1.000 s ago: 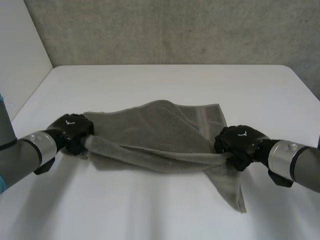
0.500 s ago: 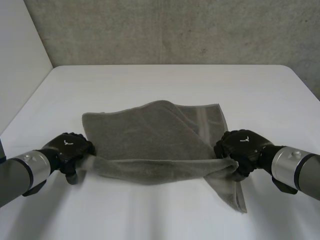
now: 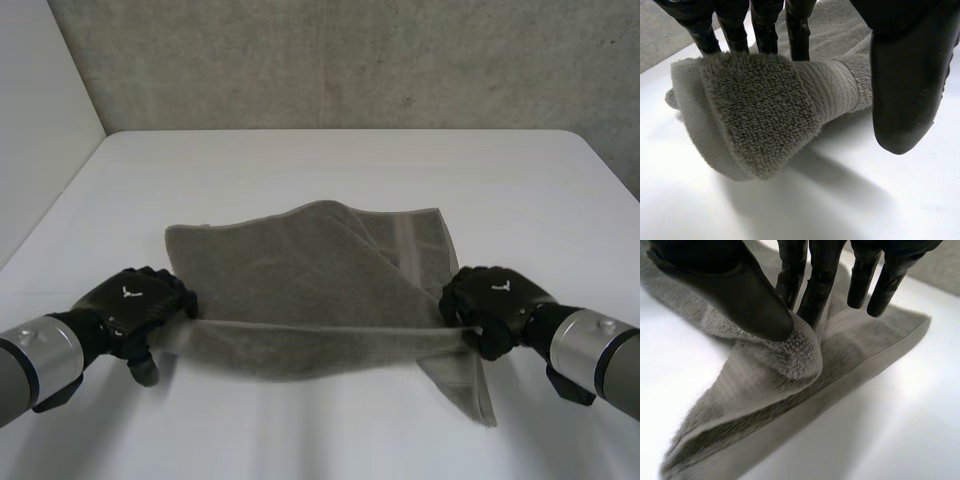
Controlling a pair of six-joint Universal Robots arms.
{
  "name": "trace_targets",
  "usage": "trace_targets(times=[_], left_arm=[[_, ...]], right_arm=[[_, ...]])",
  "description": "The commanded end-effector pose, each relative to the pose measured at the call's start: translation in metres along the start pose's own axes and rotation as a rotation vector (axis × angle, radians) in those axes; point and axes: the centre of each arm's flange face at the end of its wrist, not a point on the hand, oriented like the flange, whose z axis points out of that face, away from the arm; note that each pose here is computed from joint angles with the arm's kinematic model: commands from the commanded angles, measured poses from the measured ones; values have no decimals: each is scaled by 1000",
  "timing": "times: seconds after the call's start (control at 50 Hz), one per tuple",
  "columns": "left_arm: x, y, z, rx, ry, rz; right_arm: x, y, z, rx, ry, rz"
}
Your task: Fold the towel.
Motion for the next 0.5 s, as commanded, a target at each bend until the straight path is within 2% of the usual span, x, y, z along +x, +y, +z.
trace_targets(times=[0.02,0.16,0.4,0.5], left_arm=[[3,-4,-1,14,5,-15],[-7,-14,-7,54,-43,-19],[-7,-15,-6,63,-40,-64],[-4,-13,7,82,-19,-98]], right_arm=[[18,-17,6,120,92,-63],[18,-14,7,108,97,-58],[12,-10,5,101,74,-54],[9,-5,6,88,59,-52]])
